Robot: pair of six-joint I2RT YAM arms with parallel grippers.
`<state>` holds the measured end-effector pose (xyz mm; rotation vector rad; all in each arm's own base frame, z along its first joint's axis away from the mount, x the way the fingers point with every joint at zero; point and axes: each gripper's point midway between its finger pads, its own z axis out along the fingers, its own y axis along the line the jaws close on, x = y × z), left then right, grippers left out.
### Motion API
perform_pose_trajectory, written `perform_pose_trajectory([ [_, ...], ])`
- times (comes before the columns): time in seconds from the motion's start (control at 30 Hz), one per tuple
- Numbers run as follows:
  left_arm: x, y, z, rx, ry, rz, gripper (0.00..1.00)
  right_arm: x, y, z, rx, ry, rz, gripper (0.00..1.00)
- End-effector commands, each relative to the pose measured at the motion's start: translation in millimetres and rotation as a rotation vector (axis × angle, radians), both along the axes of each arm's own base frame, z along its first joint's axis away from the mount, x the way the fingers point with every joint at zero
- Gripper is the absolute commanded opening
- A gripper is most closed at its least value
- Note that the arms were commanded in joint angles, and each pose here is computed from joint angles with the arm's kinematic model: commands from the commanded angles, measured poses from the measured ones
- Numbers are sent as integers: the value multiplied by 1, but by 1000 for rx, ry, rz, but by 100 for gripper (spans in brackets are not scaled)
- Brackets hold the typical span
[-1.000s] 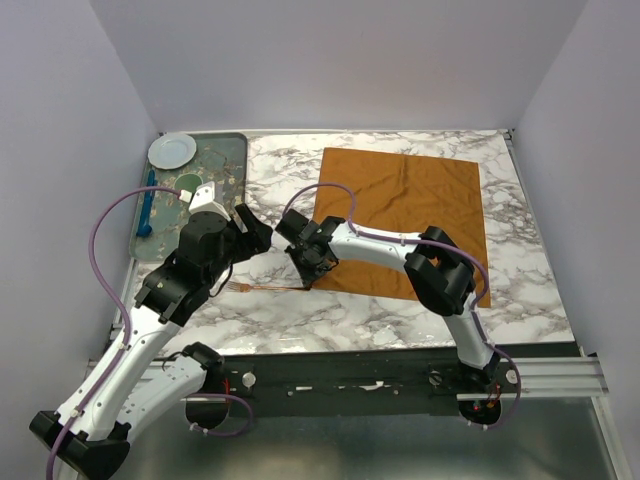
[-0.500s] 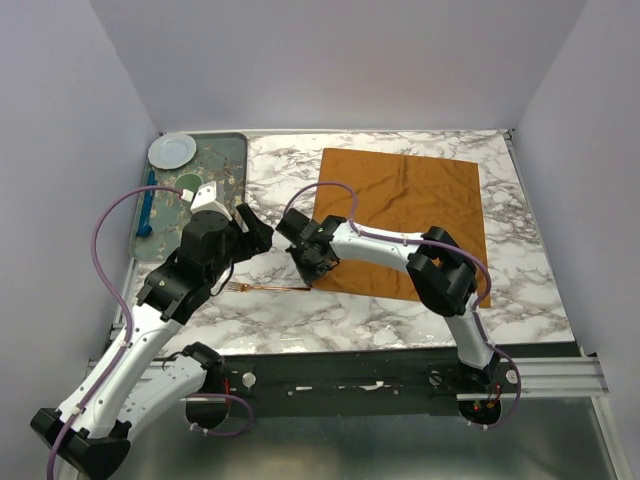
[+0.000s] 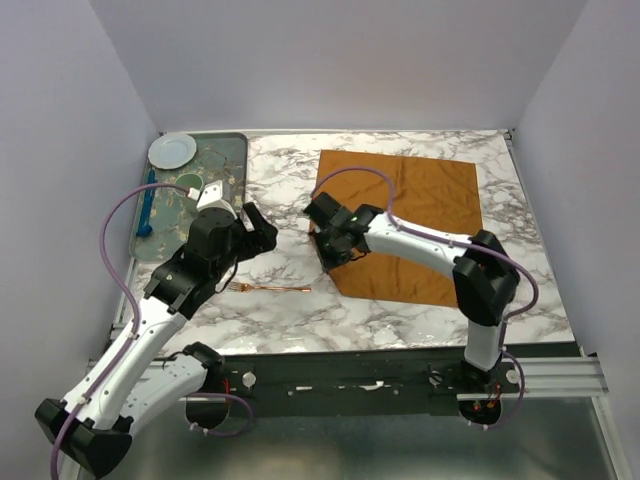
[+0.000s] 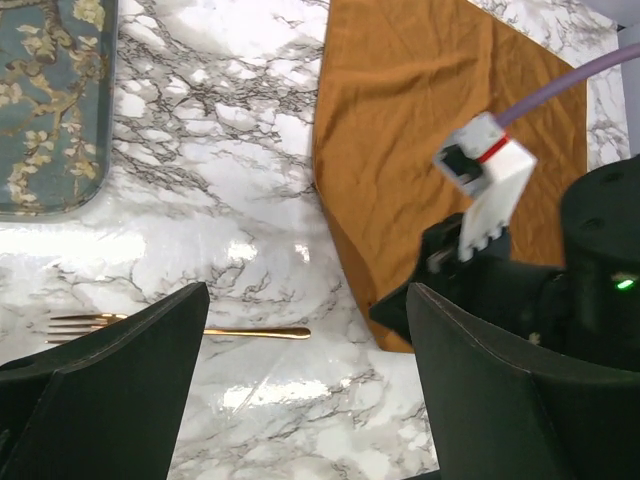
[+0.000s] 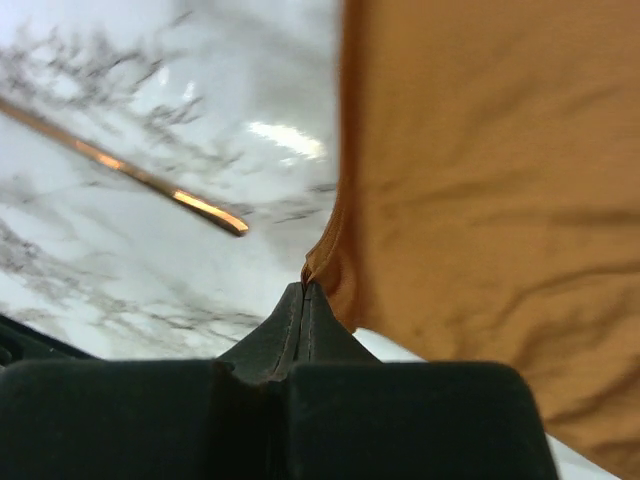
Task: Fold the napkin, place the utensils inside, and roll it up
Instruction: Fold the napkin
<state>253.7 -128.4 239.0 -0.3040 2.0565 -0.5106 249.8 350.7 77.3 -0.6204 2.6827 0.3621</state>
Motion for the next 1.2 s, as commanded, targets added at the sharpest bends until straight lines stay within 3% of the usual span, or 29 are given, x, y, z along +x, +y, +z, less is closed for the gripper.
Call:
perform_pose_trajectory([
  [0.0,11,-16,-7,-6,15,-55,94,54,-71,14,-25,-68,-158,1],
  [0.03,15,-21,-6,-12,11,-68,99,63,-84,14,-43,-84,-177,1],
  [0.2,39,-47,-18,4,68,-137,99,117,-163,18,-106,-132,-290,1],
  [0.5,85,-75,-28,81,135,-186,99,195,-261,34,-142,-208,-417,1],
  [0.8,98,-85,-52,119,198,-219,99,254,-313,48,-152,-276,-478,1],
  [1.17,106,-80,-63,129,231,-209,99,287,-345,48,-181,-284,-528,1],
])
